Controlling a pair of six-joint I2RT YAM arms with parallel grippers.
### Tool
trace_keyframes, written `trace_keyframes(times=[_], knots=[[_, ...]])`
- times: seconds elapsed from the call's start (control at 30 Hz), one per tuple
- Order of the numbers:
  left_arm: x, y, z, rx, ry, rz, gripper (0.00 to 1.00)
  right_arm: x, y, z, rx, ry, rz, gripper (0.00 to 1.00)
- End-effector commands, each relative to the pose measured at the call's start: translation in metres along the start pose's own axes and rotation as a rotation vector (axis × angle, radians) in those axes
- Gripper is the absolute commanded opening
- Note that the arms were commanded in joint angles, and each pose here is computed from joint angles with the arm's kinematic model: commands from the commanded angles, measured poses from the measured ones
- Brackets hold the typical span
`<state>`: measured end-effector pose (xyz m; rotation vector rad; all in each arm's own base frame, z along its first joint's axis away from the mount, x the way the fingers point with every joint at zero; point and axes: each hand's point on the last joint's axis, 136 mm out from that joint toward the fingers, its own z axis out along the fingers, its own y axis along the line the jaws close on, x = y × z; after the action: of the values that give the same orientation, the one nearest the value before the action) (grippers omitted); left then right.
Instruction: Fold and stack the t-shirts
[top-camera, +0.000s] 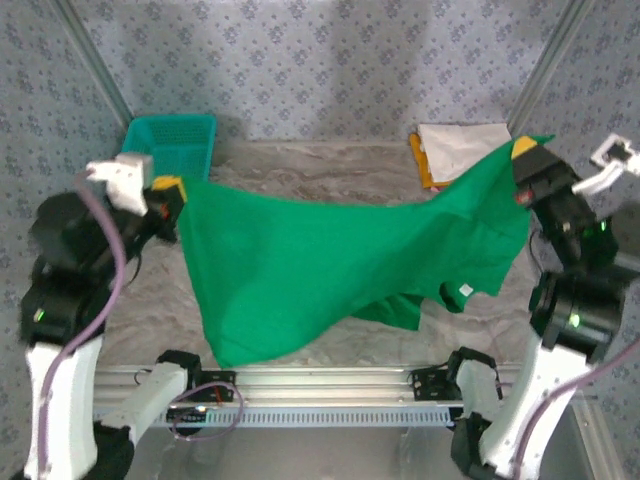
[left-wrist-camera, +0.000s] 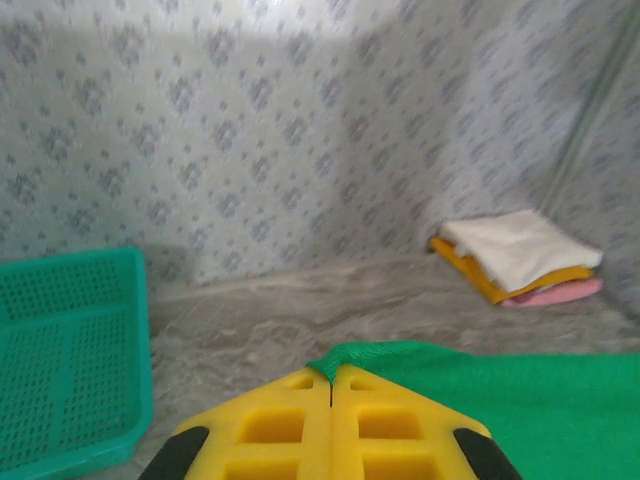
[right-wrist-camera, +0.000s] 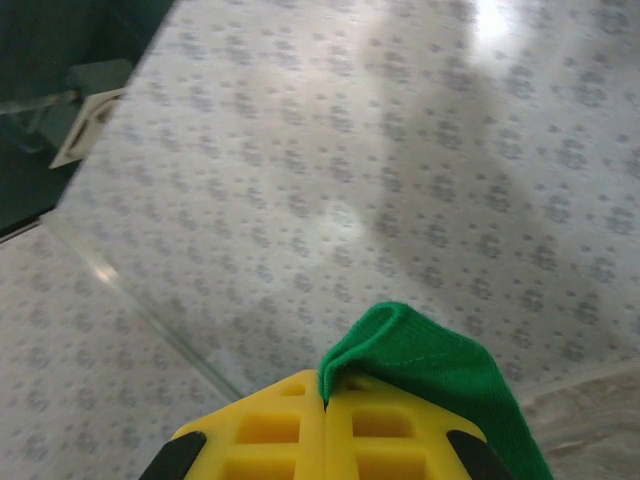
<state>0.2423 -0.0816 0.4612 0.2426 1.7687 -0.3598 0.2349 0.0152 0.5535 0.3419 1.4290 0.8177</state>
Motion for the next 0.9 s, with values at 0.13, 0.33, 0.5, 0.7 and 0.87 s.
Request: trace_keyframes(times=[0.13, 0.33, 0.5, 0.7, 0.87], knots=[[0.026, 0.055, 0.123, -0.147, 0.084, 0.074, 0.00, 0.062, -0.091, 0.125, 0.122, 0.195, -0.061, 0.00], [0.105, 0.109, 0.222, -0.241, 0.202, 0.080, 0.00, 0.141, -0.189, 0.210, 0.244, 0.295, -0.039, 0.00], [0.169, 0.150, 0.288, -0.302, 0.296, 0.117, 0.00, 0.189, -0.252, 0.259, 0.304, 0.377, -0.007, 0.00], [0.208, 0.184, 0.352, -0.338, 0.354, 0.139, 0.00, 0.224, -0.295, 0.307, 0.336, 0.407, 0.097, 0.00], [0.204, 0.217, 0.392, -0.417, 0.378, 0.171, 0.46, 0.248, -0.304, 0.379, 0.272, 0.417, 0.225, 0.26]])
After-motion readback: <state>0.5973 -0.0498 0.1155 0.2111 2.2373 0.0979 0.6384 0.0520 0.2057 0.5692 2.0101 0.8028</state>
